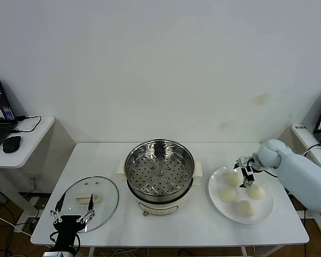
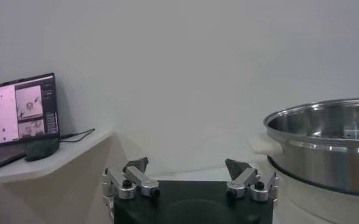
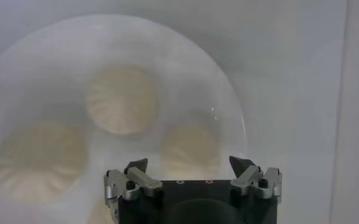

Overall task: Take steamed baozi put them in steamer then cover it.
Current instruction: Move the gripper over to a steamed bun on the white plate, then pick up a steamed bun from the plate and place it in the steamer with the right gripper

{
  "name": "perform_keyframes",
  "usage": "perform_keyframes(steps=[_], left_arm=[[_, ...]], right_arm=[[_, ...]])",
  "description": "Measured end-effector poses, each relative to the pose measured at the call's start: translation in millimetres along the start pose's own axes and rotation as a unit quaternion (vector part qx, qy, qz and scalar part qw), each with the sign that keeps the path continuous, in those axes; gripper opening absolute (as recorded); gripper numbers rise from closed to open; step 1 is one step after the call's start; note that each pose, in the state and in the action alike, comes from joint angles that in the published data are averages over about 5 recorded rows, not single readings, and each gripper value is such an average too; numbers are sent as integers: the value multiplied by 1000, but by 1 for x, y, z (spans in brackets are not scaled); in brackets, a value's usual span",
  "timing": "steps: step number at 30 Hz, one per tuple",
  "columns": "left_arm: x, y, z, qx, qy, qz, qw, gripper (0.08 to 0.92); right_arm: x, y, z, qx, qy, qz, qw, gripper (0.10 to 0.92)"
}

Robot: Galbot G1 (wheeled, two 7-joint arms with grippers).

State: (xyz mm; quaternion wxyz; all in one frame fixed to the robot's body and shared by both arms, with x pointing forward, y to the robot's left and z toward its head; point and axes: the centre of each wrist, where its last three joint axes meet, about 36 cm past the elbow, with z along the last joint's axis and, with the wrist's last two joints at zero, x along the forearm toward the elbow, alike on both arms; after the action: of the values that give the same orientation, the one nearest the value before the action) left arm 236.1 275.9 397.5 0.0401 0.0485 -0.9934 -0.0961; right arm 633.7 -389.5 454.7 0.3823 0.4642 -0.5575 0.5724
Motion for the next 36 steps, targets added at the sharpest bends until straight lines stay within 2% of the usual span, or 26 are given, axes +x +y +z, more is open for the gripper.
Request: perform_keyframes(steps=[4,23,29,36], left_arm=[[1,0,1,0,0,0,1000,823],[4,-1,-1,2,-1,-2,1000,823],[4,-1,-3,2,-4,-2,1000,823],[1,-1,-4,3,-9,0,1000,823]], right_arm=[[-6,-1,0,-4,2,-1,1000,807],[-9,-6,-3,-6,2,-4,1000,621],[14,-11,-1,-2,-3,3,1000,604],[74,-26,0,10,-20,30,999,609]])
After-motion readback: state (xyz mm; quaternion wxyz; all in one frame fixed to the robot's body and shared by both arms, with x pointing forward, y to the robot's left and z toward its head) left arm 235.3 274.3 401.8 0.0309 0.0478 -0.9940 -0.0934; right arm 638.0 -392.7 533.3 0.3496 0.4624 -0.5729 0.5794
